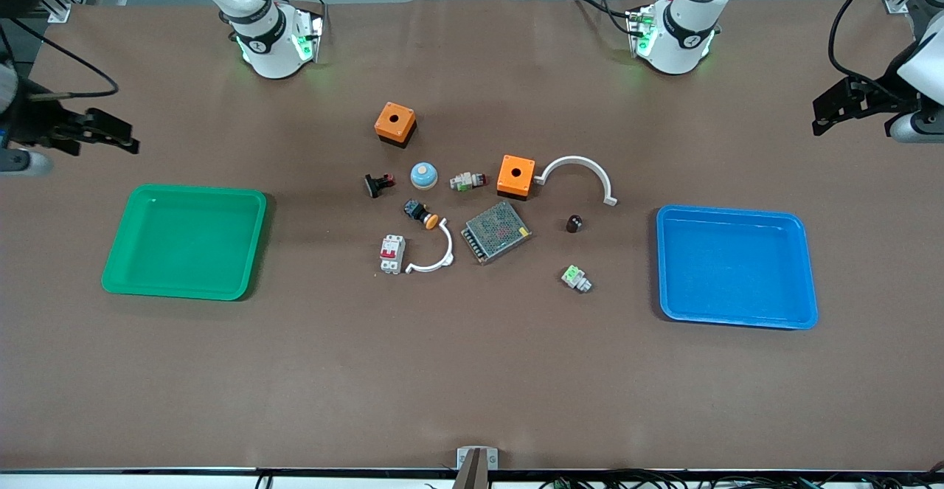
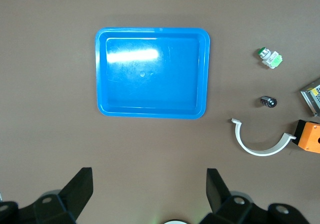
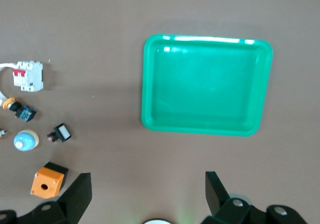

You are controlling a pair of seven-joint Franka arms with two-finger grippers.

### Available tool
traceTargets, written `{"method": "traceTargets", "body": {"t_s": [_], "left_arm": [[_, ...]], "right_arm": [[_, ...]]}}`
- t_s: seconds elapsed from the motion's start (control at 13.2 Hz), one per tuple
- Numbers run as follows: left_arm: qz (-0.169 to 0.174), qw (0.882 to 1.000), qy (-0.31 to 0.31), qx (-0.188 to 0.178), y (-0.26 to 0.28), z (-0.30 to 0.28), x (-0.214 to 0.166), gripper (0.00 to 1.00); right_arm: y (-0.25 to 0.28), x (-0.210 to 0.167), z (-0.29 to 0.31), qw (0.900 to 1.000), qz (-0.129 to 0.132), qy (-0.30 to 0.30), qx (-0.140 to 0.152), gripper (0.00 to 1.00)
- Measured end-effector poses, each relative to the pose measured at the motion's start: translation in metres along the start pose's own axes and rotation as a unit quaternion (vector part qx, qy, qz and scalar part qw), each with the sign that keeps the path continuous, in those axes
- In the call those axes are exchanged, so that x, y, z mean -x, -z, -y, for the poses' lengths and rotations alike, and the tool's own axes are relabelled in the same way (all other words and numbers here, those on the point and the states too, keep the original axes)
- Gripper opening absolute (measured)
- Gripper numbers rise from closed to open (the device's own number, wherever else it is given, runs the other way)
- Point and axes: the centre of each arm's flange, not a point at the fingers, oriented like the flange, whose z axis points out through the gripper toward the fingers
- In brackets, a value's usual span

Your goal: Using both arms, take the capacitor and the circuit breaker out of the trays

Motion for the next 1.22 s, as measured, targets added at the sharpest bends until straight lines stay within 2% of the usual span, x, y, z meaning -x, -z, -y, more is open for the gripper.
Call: {"method": "traceTargets", "body": {"t_s": [0.23, 0.38, 1.22], "left_arm": [[-0.005, 1.000, -0.001, 0.009, 0.002, -0.003, 0.010, 1.00], [-0.008, 1.000, 0.011, 0.019, 0.005, -0.006, 0.013, 1.00], [-0.006, 0.998, 0.061, 0.018, 0.005, -0.032, 0.014, 1.00]], "right_arm": [[0.033, -0.002, -0.005, 0.999, -0.036, -0.002, 0.008, 1.00], [0.044, -0.008, -0.003, 0.999, -0.048, 0.000, 0.010, 1.00], [0.052, -0.021, 0.002, 0.998, -0.062, 0.004, 0.012, 1.00]]}}
